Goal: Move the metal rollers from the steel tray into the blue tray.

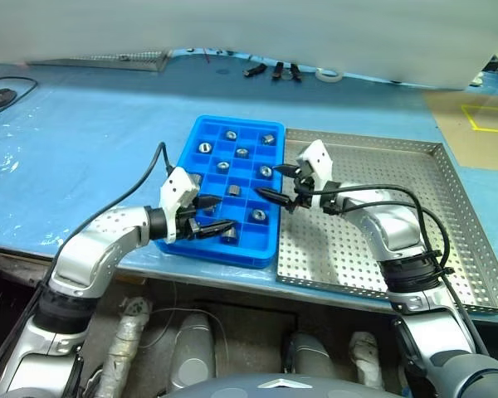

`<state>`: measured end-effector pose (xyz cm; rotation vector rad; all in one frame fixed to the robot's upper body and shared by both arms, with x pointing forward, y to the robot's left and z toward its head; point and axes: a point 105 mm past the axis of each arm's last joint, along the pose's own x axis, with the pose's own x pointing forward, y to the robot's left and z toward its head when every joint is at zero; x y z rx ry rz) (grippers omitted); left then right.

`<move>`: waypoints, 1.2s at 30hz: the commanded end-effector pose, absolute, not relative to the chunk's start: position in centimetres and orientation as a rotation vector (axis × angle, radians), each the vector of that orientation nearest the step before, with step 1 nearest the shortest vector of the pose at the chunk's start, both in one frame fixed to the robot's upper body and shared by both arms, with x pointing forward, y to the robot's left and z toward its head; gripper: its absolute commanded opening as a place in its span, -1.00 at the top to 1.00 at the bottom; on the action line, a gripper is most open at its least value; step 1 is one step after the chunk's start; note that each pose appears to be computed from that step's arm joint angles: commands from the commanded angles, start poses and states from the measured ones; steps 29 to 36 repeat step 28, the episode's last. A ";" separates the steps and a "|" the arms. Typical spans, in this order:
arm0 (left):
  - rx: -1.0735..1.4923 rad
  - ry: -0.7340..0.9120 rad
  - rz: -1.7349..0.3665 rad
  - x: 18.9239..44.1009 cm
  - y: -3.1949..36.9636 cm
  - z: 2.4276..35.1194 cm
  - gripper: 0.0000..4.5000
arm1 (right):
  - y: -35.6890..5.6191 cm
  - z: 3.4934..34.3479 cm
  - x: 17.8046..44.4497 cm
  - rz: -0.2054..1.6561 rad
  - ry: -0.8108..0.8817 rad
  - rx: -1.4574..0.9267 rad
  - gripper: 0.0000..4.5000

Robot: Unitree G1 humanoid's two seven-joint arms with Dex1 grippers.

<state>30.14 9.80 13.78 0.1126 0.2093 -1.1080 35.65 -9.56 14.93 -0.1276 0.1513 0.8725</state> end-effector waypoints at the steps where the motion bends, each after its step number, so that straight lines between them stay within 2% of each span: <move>1: 0.152 0.163 -1.137 31.1 9.3 14.3 -0.64 | -11.1 17.4 35.5 0.791 0.039 -0.132 -0.99; 9: 0.187 0.116 -1.135 34.5 7.6 14.1 -0.64 | -16.6 17.5 34.5 0.548 0.013 -0.117 -0.99; 13: 0.193 0.079 -1.056 37.1 6.9 14.2 -0.64 | -19.4 17.1 33.6 0.401 0.013 -0.116 -0.99; 18: 0.157 0.063 -1.070 38.0 6.1 14.1 -0.64 | -23.0 15.7 33.1 0.210 0.054 -0.116 -0.99; 28: 0.147 0.081 -1.141 37.0 5.9 13.3 -0.64 | -20.7 14.4 31.5 0.336 0.085 -0.074 -0.99; 36: 0.147 0.081 -1.141 37.0 5.9 13.3 -0.64 | -20.7 14.4 31.5 0.336 0.085 -0.074 -0.99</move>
